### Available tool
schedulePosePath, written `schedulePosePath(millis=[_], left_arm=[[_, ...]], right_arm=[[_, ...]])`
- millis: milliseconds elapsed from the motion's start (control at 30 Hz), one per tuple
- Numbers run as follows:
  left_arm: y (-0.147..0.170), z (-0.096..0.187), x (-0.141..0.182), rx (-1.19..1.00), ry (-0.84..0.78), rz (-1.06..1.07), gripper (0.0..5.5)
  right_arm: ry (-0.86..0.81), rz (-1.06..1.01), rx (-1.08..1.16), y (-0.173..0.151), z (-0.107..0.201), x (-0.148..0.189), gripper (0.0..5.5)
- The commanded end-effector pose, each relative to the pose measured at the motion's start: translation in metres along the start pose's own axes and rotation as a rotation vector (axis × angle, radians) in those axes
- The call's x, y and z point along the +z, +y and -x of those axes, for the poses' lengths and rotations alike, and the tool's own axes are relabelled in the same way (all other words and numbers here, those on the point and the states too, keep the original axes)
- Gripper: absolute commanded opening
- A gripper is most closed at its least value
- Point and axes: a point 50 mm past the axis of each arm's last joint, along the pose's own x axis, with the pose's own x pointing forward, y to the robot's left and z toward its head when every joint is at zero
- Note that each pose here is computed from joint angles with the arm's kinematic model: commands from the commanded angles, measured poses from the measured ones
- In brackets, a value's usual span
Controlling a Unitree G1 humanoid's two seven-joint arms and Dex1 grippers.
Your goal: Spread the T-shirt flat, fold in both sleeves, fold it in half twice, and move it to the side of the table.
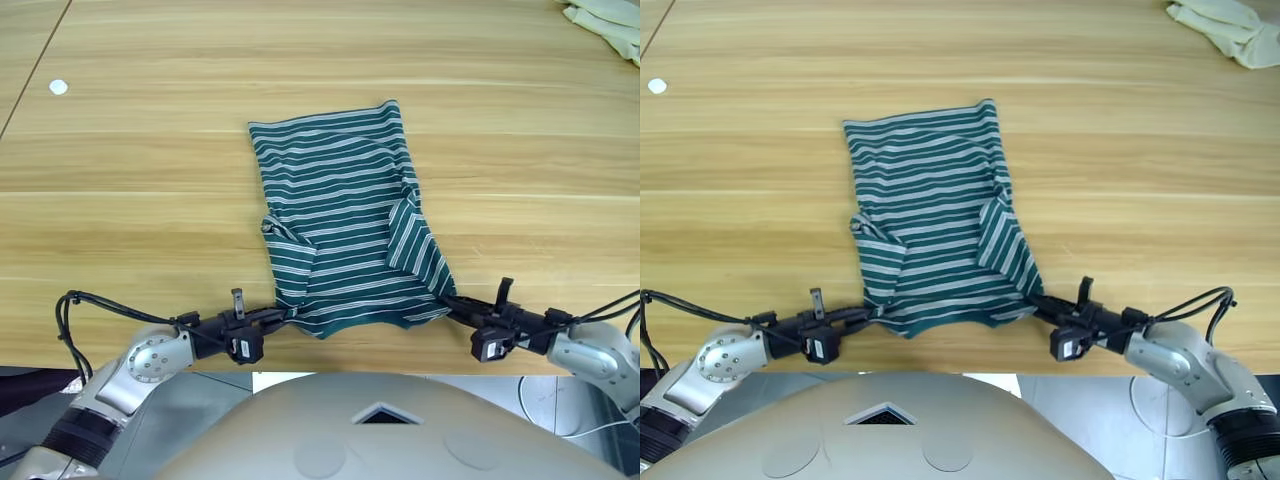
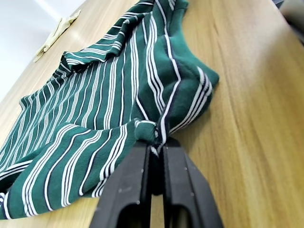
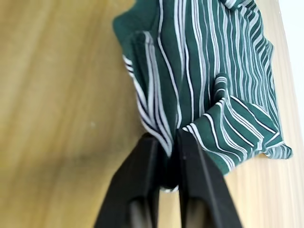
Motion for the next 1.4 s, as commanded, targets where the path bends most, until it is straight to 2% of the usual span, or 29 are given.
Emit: schedulePosePath(millis=[33, 200, 433, 633, 767, 867, 1033, 1300, 1400], left_arm=[[-0.027, 0.006, -0.015, -0.093, 0.103, 0.086, 0.13], [-0.025, 0.010, -0.019, -0.081, 0.110, 0.086, 0.13], [-0.028, 0.040, -0.022, -0.098, 0.179, 0.109, 0.13], [-0.022, 0.050, -0.021, -0.049, 0.204, 0.115, 0.11], [-0.012, 0.045, -0.017, 0.030, 0.167, 0.113, 0.11], [0.000, 0.038, 0.002, 0.094, 0.041, 0.100, 0.11], [0.050, 0.031, 0.025, 0.328, -0.134, 0.026, 0.11], [0.123, 0.014, 0.008, 0.561, -0.082, -0.049, 0.11], [0.146, 0.001, -0.012, 0.611, -0.011, -0.028, 0.11]], right_arm=[[-0.001, -0.012, 0.031, 0.007, -0.001, 0.002, 0.00], [0.014, -0.021, -0.002, 0.006, -0.001, 0.001, 0.00], [-0.017, -0.053, -0.029, 0.011, -0.007, 0.017, 0.00], [-0.044, -0.084, -0.070, 0.011, -0.007, 0.029, 0.00], [-0.060, -0.109, -0.115, 0.009, -0.006, 0.034, 0.00], [-0.071, -0.129, -0.162, 0.001, 0.000, 0.039, 0.00], [-0.112, -0.119, -0.325, -0.043, 0.001, 0.037, 0.00], [-0.131, -0.076, -0.524, -0.116, -0.043, 0.013, 0.00], [-0.108, -0.078, -0.612, -0.147, -0.068, 0.001, 0.00]])
